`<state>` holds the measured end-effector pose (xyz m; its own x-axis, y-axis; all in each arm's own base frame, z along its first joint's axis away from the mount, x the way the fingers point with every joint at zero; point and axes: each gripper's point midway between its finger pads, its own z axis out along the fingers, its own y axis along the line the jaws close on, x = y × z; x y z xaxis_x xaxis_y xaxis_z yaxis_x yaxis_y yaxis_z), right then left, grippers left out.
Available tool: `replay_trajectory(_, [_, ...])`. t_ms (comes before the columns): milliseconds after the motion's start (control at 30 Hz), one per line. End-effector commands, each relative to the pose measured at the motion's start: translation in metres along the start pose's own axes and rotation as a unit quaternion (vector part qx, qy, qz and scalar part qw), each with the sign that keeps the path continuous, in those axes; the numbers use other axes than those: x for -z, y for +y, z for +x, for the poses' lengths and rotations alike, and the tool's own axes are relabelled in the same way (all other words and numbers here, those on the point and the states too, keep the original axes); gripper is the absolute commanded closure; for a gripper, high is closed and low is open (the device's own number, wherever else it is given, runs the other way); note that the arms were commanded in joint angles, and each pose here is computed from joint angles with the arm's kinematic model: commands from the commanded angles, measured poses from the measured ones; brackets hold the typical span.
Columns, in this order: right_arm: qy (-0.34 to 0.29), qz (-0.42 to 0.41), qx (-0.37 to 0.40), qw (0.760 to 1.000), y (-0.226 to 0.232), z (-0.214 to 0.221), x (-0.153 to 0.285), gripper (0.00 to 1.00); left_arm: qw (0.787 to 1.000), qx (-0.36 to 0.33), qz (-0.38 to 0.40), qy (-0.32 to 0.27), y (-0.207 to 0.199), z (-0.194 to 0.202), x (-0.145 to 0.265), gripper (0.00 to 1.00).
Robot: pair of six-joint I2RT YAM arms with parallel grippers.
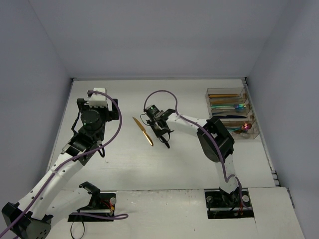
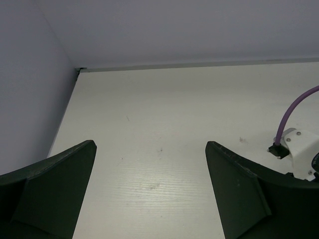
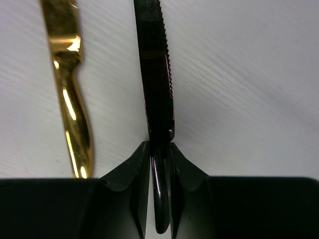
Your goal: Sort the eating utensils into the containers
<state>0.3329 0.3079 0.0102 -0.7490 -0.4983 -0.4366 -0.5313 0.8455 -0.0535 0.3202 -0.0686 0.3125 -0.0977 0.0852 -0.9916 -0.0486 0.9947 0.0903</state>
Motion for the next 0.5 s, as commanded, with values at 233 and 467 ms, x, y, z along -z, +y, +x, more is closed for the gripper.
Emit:
replay_trajectory(233, [0.194, 0.029, 0.009, 0.98, -0.045, 0.106, 0.015, 0.85, 0.999, 0.03, 0.0, -0.037, 0.0, -0.03, -0.002, 0.1])
replay_trajectory(467, [0.224, 0.008, 0.001, 0.975, -0.04, 0.121, 0.005, 0.85, 0.999, 0.029, -0.003, -0.037, 0.001, -0.03, -0.002, 0.1])
